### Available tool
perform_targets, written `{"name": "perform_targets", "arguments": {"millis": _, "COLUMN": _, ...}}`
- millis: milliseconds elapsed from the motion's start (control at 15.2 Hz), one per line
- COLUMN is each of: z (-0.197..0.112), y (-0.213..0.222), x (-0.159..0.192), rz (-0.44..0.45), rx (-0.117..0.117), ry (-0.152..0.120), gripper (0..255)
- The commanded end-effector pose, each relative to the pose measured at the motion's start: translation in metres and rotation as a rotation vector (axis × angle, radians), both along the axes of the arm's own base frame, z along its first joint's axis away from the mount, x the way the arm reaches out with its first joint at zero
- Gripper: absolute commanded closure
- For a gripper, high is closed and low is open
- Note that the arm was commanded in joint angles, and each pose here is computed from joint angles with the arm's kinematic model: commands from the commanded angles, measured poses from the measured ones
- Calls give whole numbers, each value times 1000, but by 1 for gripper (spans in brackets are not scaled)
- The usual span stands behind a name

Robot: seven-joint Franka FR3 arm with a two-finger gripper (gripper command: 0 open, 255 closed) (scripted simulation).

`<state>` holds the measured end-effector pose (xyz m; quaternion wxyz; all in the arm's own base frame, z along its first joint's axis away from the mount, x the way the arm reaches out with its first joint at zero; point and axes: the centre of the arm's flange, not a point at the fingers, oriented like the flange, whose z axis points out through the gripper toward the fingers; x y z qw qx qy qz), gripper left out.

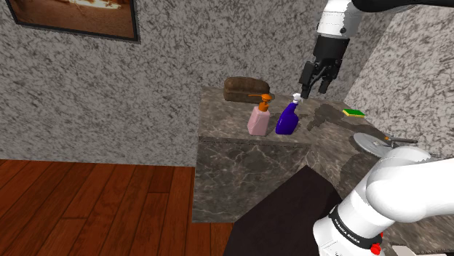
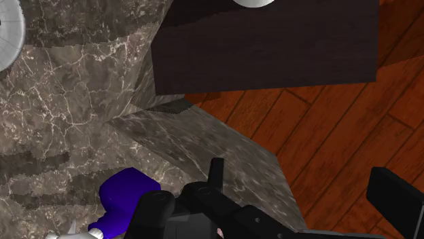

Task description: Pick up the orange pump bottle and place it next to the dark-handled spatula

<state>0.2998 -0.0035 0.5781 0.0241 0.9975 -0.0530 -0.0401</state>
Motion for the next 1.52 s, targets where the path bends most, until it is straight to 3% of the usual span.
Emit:
{"name": "perform_targets", "arguments": {"millis": 0, "z": 0, "y": 0, "x": 0, "rz": 0, "rx": 0, "ry": 0, "gripper": 0}}
{"name": "perform_targets", "arguments": {"millis": 1452, "z": -128, "y": -158, "x": 207, "rz": 100, "rx": 160, "ry": -106, "gripper": 0}}
